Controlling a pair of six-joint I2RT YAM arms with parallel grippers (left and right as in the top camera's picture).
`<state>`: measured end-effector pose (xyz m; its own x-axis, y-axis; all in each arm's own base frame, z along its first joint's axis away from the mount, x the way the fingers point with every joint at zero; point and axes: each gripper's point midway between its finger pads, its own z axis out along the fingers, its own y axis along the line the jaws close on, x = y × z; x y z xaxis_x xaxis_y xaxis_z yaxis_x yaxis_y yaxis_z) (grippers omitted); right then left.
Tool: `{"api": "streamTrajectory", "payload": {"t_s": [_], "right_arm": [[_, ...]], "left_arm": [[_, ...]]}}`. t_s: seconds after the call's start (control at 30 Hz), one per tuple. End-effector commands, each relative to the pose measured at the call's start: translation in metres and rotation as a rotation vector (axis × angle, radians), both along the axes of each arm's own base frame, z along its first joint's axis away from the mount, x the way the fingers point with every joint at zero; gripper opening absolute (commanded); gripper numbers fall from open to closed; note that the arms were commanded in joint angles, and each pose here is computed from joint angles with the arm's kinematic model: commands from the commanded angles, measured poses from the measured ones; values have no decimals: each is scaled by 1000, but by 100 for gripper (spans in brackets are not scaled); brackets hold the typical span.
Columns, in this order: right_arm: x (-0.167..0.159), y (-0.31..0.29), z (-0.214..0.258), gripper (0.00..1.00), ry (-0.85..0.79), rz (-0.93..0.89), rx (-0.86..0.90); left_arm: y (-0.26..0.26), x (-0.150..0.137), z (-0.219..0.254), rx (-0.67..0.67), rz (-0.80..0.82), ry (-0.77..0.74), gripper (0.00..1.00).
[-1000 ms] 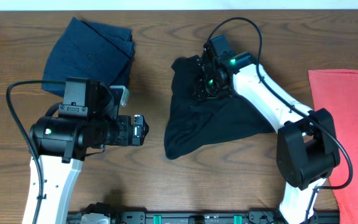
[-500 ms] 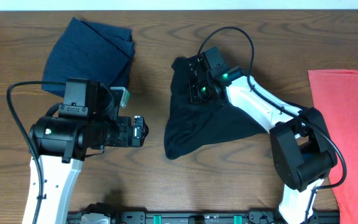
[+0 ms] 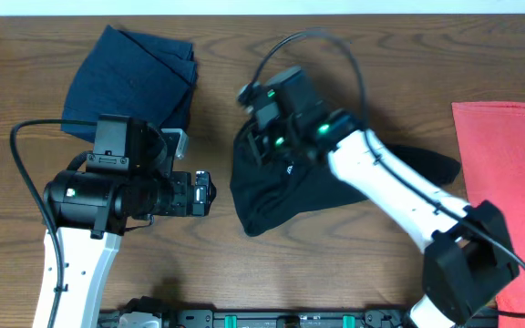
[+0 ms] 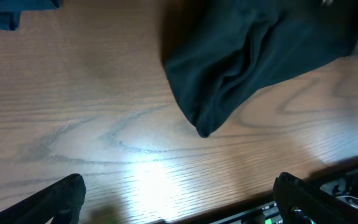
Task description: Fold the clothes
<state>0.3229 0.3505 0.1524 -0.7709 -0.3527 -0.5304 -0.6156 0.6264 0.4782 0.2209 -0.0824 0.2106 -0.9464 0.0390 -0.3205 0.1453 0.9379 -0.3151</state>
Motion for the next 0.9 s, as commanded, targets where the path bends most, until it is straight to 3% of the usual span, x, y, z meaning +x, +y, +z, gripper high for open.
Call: {"api": "streamTrajectory", "payload": {"t_s": [0.0,0.07,0.13,0.37,0.53,0.7,0.87], "right_arm": [[-11,7,-26,8,-13,-22,-120],[-8,3,-32,28,-36,-71,-176],[-1,-2,-31,39,-55,-106,-191],[45,-62,-25,51,10,-320,-185],[60,-98,-34,53,130,-374,-139],[59,-94,-63,58,230,-397,-145],[52,-48,-91,59,288,-282,-48]], "left_arm": [[2,-2,-4,20,-3,13,98],[3,-3,-4,20,-3,18,98],[3,-3,-4,21,-3,18,98],[2,-2,-4,18,-3,14,98],[-2,6,-5,13,-16,-3,98],[-11,15,-7,11,-45,-19,98],[-14,15,-12,15,-56,5,98]]}}
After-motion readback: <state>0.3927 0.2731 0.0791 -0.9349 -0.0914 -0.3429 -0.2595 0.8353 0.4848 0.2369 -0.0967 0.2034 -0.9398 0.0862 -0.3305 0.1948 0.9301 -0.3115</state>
